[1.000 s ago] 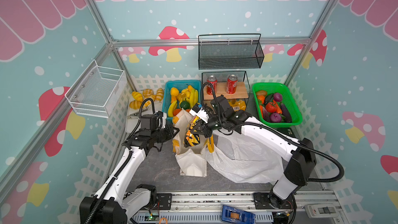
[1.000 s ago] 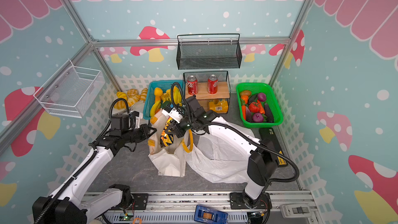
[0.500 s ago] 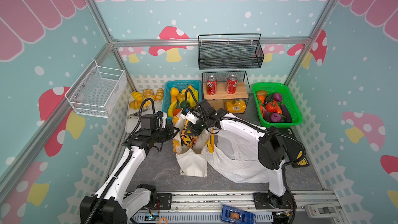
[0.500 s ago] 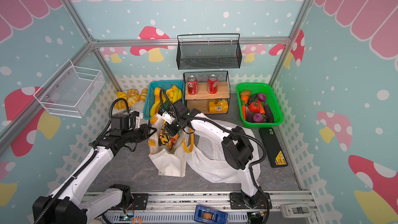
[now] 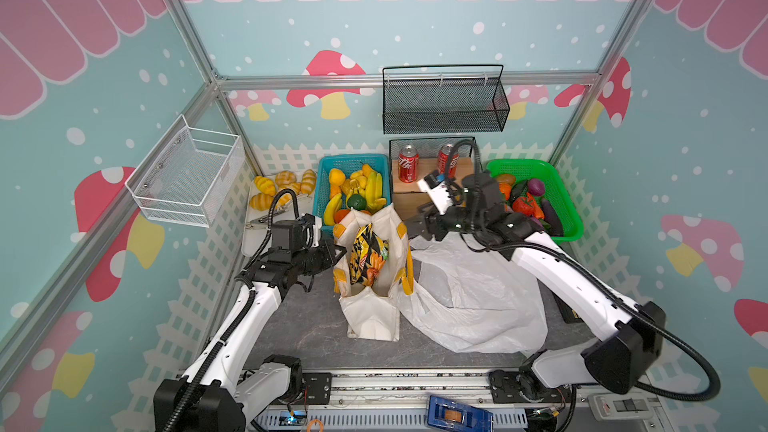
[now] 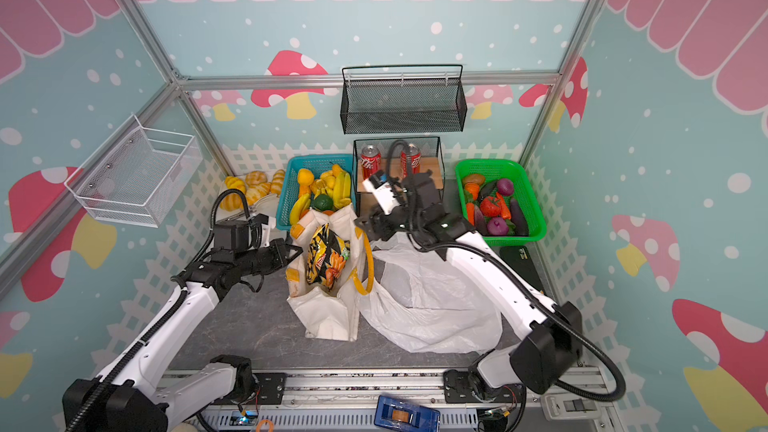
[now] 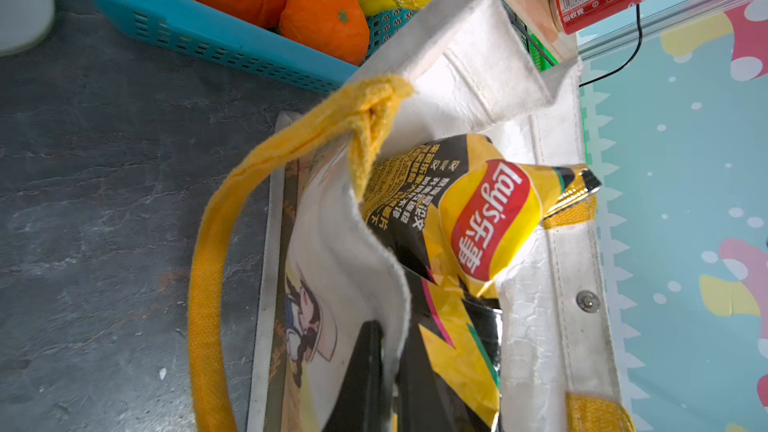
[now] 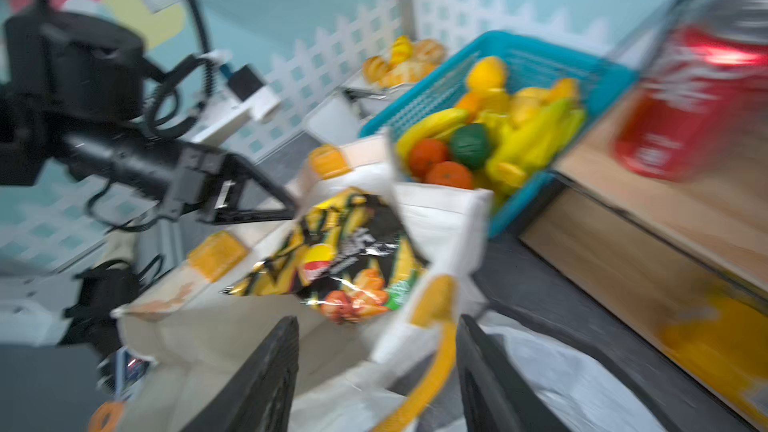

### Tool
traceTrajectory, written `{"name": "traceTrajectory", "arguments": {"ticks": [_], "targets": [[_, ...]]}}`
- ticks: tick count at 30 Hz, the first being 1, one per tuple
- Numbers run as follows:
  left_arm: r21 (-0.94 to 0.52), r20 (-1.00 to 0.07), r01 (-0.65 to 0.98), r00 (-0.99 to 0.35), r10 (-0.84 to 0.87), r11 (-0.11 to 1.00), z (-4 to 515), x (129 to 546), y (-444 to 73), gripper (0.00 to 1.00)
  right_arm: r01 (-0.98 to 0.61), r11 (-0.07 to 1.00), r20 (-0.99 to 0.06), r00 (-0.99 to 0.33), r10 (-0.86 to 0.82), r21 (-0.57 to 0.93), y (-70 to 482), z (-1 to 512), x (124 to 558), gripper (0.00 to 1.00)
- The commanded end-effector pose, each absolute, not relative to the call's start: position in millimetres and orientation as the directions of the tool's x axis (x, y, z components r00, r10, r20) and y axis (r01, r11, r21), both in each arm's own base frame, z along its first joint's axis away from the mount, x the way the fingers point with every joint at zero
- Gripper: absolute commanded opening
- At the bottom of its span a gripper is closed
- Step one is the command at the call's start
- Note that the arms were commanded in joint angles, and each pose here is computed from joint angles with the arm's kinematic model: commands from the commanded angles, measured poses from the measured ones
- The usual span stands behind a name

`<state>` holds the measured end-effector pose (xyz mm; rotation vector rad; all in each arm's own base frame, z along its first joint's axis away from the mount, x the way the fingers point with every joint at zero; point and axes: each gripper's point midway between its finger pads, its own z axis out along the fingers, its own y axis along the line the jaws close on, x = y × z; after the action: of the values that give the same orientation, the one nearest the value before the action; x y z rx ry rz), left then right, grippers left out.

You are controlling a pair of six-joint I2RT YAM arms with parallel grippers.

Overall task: Place the mixed food into the grocery bags and tie them
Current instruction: 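Reach the right gripper under the shelf and pull out the yellow mango candy bag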

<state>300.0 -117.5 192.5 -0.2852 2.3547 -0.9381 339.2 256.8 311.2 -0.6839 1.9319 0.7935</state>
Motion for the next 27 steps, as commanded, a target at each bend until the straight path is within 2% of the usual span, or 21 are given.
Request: {"name": "traceTrajectory", "arguments": {"ticks": [1, 5, 10, 14, 20, 27], "targets": [[-0.685, -0.467, 0.037, -0.789, -0.399, 0.728, 200.3, 302.0, -117.8, 0.0, -0.532, 0.744, -0.85, -0.519, 0.09, 0.404, 210.7, 268.7, 369.2, 0.67], [-0.687, -0.465, 0.04, -0.791, -0.398, 0.725, 201.0, 302.2, -118.5, 0.0, -0.304, 0.84, -0.837, -0.472, 0.278, 0.45, 170.1, 231.1, 398.4, 0.74], [-0.689, -0.466, 0.043, -0.791, -0.396, 0.723, 202.0, 301.7, -119.4, 0.0, -0.116, 0.869, -0.805, -0.452, 0.385, 0.481, 153.1, 181.9, 435.9, 0.79], [-0.694, -0.46, 0.044, -0.795, -0.395, 0.719, 201.2, 301.3, -120.2, 0.0, -0.065, 0.858, -0.777, -0.462, 0.427, 0.51, 160.0, 152.1, 468.5, 0.84], [-0.698, -0.458, 0.047, -0.796, -0.395, 0.715, 201.7, 301.2, -121.2, 0.0, -0.013, 0.846, -0.751, -0.47, 0.465, 0.532, 170.9, 117.9, 509.0, 0.85], [-0.699, -0.455, 0.045, -0.798, -0.395, 0.713, 201.0, 301.4, -121.4, 0.0, 0.081, 0.804, -0.678, -0.492, 0.546, 0.589, 174.3, 80.5, 527.2, 0.85]]}}
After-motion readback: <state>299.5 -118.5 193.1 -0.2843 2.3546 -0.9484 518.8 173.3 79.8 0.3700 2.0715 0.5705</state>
